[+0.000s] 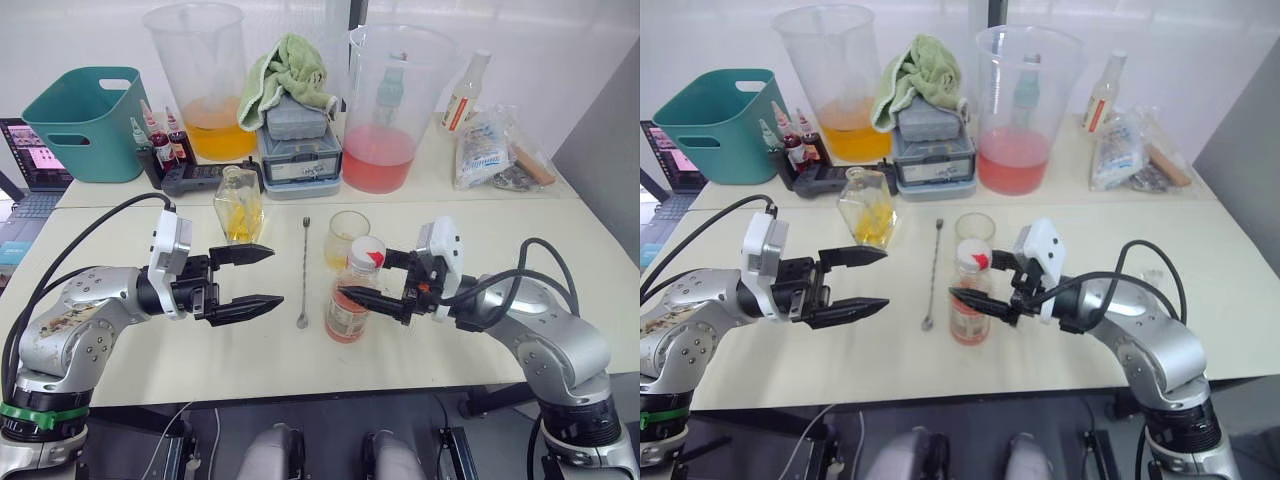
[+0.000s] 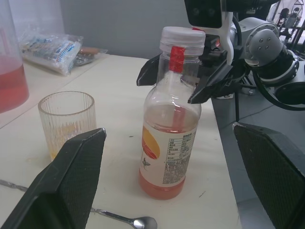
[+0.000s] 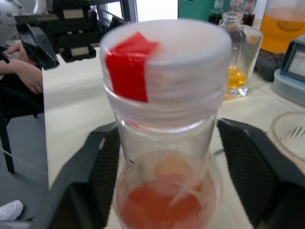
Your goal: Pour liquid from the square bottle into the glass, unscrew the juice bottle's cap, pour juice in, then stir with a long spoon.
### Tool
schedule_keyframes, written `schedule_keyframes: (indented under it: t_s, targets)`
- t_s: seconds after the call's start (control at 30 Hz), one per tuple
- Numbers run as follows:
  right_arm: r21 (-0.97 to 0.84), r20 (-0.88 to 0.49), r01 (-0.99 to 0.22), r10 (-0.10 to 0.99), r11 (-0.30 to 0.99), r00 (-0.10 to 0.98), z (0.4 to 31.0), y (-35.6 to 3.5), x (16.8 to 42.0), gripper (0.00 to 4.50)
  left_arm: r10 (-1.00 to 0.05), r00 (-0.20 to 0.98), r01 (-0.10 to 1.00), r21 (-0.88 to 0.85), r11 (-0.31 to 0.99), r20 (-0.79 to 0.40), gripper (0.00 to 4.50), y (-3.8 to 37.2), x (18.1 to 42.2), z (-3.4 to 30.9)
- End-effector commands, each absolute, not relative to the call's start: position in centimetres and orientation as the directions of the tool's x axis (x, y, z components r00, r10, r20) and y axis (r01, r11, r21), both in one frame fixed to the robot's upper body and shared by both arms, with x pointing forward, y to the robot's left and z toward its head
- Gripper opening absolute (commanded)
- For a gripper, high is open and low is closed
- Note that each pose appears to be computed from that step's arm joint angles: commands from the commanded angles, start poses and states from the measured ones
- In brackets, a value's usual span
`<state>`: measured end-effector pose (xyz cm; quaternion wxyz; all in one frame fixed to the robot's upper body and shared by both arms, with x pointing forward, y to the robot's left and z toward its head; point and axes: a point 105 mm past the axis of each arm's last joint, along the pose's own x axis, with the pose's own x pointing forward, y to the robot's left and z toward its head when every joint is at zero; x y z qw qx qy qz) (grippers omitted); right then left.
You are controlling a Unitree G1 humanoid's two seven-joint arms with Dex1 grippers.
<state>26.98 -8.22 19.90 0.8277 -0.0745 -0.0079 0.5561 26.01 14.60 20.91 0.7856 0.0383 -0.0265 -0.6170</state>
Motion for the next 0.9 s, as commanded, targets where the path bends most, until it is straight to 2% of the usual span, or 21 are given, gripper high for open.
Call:
schedule_keyframes:
  t_s: [0.03, 0.1, 0.2, 0.3, 0.6, 0.73, 0.9]
  targets:
    - [-0.189, -0.050, -0.915, 0.927, 0.356, 0.371, 21.5, -9.6, 27.3, 4.47, -0.973, 0.229, 0.963, 0.141, 0.228, 0.010, 4.50, 14.6, 25.6, 21.7]
    - [-0.206, -0.080, -0.924, 0.936, 0.321, 0.343, 21.5, -10.8, 27.3, 4.47, -0.975, 0.223, 0.965, 0.142, 0.221, 0.007, 4.50, 14.5, 25.5, 21.7]
    - [-0.225, -0.107, -0.950, 0.964, 0.215, 0.244, 22.0, -11.9, 26.0, 4.47, -0.977, 0.211, 0.967, 0.143, 0.210, 0.007, 4.50, 14.4, 25.5, 21.8]
    - [-0.212, -0.106, -0.959, 0.971, 0.188, 0.214, 22.6, -13.1, 25.6, 4.47, -0.978, 0.208, 0.967, 0.144, 0.208, 0.018, 4.50, 14.0, 25.9, 21.9]
    - [-0.220, -0.139, -0.943, 0.949, 0.249, 0.283, 23.7, -16.5, 24.4, 4.47, -0.992, 0.107, 0.981, 0.155, 0.116, 0.061, 4.50, 11.3, 26.3, 23.1]
    - [-0.225, -0.150, -0.927, 0.929, 0.302, 0.339, 24.6, -17.6, 22.9, 4.47, -0.999, -0.022, 0.989, 0.147, -0.018, 0.026, 4.50, 7.7, 25.9, 23.1]
    - [-0.245, -0.144, -0.905, 0.910, 0.348, 0.389, 25.0, -17.2, 21.9, 4.47, -0.999, -0.028, 0.991, 0.131, -0.030, -0.022, 4.50, 6.0, 27.2, 22.8]
